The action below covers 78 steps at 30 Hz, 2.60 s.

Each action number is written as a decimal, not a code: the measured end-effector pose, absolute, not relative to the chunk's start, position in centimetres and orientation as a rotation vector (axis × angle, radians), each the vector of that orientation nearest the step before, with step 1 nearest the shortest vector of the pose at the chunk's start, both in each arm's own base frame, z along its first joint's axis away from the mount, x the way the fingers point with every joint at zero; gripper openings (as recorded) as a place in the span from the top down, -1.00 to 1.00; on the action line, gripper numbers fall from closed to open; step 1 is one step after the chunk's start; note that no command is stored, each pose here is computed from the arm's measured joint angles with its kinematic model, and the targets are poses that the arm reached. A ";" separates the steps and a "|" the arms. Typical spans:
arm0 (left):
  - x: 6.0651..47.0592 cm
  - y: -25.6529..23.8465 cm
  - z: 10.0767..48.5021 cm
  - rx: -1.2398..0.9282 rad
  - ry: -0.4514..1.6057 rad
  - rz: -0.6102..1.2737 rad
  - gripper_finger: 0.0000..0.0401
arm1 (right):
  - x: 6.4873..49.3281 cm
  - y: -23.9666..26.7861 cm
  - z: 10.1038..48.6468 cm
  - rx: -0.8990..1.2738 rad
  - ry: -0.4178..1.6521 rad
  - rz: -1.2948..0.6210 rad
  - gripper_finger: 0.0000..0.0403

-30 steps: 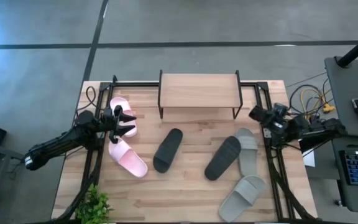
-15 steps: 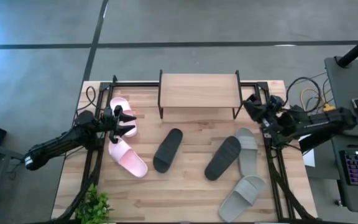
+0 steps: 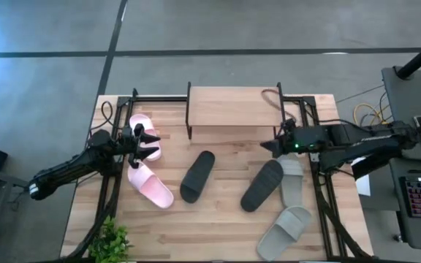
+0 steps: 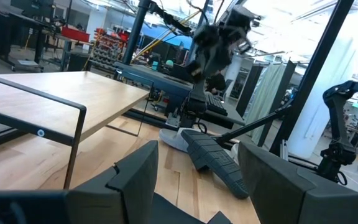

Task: Pick and place slides into the shelf
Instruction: Put the right black slide on the shelf

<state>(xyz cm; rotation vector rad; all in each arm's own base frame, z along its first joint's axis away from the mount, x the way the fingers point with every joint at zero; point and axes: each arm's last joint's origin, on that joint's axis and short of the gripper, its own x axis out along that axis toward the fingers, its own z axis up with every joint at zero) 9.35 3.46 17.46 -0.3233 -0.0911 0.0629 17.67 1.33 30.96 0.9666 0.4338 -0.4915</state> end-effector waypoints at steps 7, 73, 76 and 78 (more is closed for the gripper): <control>9.4 3.5 17.5 -0.324 -0.090 0.063 -0.04 | 17.5 1.9 30.2 0.973 0.858 -0.606 0.42; 9.4 3.5 17.5 -0.323 -0.091 0.063 -0.04 | 33.1 -0.8 17.3 0.075 1.910 0.474 0.24; 9.4 3.5 17.5 -0.323 -0.091 0.063 -0.04 | 33.1 -0.9 17.0 0.114 1.909 0.487 0.24; 9.4 3.5 17.5 -0.323 -0.091 0.063 -0.04 | 33.1 -1.0 17.0 0.125 1.917 0.478 0.24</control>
